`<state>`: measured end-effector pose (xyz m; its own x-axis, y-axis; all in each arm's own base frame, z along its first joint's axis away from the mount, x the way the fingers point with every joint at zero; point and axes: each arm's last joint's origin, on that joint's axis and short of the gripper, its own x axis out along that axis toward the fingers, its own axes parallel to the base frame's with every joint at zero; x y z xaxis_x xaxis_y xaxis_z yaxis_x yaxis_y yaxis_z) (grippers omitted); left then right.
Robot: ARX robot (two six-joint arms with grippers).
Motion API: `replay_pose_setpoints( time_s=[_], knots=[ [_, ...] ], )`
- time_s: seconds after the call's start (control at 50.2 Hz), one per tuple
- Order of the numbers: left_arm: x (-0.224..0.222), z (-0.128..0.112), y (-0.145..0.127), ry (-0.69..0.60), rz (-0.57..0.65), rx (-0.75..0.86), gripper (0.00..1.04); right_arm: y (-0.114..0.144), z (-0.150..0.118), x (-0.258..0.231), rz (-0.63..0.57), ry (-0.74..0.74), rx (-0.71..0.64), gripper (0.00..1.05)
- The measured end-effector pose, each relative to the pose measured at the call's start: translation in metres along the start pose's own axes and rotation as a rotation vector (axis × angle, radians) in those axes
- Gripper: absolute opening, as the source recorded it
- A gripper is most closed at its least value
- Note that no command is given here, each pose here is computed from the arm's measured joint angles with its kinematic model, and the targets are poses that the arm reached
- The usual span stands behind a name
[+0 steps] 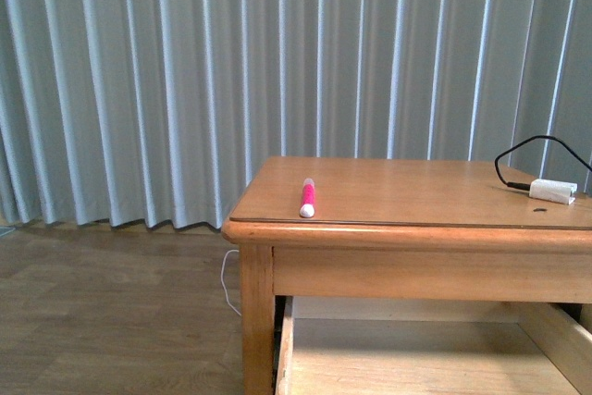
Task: Place pink marker in drawer with both arms
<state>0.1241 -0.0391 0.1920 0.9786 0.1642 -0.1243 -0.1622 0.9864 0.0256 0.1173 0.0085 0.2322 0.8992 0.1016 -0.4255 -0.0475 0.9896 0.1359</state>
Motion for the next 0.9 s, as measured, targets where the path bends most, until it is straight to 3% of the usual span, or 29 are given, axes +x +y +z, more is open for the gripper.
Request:
replay_pose_setpoints(
  time_s=[0.14,0.339,0.678,0.897],
  knots=[
    [0.042,0.059,-0.038,-0.055,-0.159,0.017,0.98,0.0,0.0,0.0,0.0,0.0,0.0,0.96],
    [0.122,0.093,-0.09,0.0,-0.278,0.093,0.98,0.0,0.0,0.0,0.0,0.0,0.0,0.96],
    [0.231,0.117,-0.165,0.075,-0.314,0.153,0.98,0.0,0.0,0.0,0.0,0.0,0.0,0.96],
    [0.264,0.114,-0.192,0.143,-0.322,0.167,0.98,0.0,0.0,0.0,0.0,0.0,0.0,0.96]
  ],
)
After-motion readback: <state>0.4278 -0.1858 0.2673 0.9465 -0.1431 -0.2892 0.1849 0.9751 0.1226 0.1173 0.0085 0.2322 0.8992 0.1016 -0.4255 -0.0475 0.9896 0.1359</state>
